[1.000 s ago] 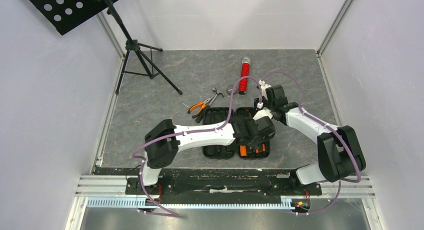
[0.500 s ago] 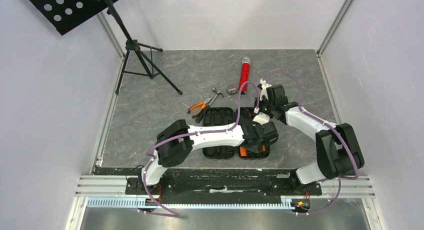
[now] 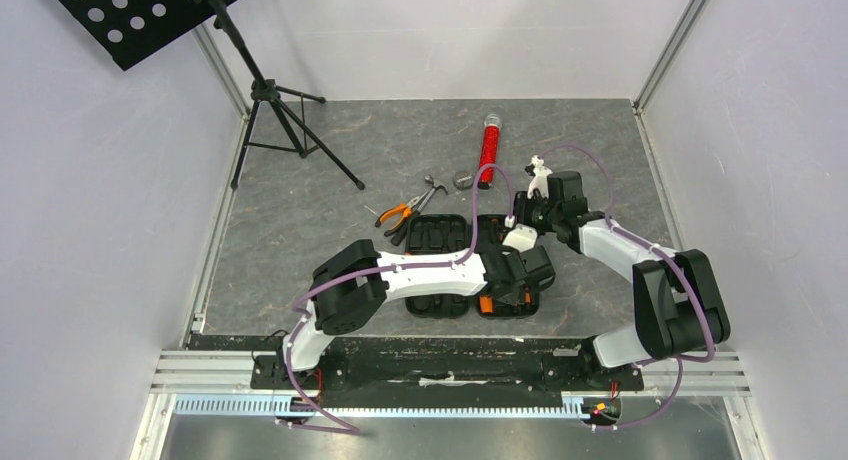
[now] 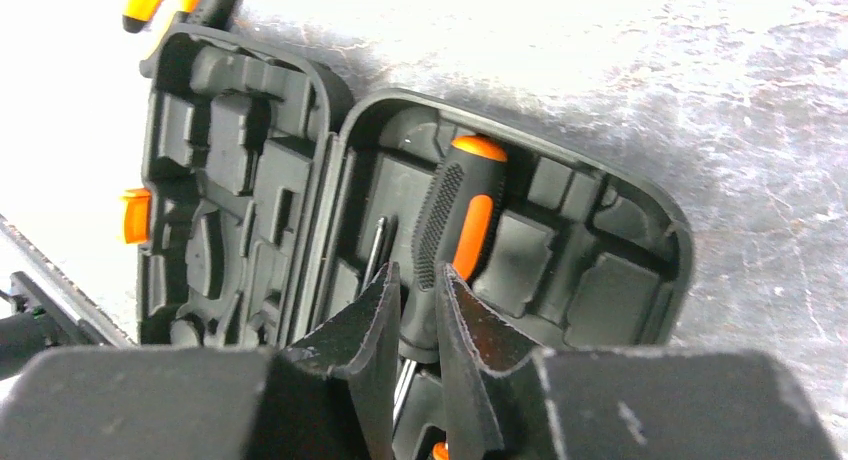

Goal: Pack the tool kit
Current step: Adjust the screwdriver in the toolbox.

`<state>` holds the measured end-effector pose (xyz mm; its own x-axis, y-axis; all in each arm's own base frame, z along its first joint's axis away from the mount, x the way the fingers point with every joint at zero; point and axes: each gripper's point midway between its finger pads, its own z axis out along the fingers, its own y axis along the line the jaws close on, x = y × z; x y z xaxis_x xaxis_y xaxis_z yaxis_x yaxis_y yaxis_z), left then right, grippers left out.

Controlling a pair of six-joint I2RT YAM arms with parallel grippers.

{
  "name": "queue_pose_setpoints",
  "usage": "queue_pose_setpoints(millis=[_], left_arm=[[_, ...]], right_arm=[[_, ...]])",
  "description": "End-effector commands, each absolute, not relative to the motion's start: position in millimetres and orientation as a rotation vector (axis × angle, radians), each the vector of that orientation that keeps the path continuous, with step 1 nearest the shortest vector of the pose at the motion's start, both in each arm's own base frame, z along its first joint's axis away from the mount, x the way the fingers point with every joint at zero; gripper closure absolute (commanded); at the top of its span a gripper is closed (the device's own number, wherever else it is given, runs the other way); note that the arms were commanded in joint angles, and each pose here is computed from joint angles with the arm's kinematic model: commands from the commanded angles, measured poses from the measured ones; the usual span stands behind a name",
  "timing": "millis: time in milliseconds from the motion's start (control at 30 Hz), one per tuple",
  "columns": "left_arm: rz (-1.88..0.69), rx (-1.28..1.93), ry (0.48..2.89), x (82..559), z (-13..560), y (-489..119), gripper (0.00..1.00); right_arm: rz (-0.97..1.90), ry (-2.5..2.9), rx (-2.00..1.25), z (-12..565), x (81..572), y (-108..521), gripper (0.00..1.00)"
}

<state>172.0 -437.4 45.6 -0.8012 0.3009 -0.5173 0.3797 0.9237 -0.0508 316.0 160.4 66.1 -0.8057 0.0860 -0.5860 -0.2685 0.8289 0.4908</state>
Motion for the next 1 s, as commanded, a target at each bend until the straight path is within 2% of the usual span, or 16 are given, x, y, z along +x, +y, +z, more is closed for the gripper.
queue_pose_setpoints(millis=[0,233,633,733,967], left_arm=[[-0.214,0.390,2.567,178,46,-434,0.64],[-0.198,0.363,2.579,180,48,-424,0.77],[-0.193,0.311,2.654,181,35,-411,0.89],[-0.198,0.292,2.683,181,28,-408,0.97],[-0.216,0.177,2.797,180,3,-391,0.98]], right_arm=[[0.857,2.319,-0.163,76,323,173,0.79],[0.892,2.335,-0.156,68,319,176,0.82],[0.823,2.501,-0.065,22,290,161,0.91],[0.779,2.541,-0.037,12,282,154,0.93],[0.711,2.660,0.135,-25,254,128,0.99]])
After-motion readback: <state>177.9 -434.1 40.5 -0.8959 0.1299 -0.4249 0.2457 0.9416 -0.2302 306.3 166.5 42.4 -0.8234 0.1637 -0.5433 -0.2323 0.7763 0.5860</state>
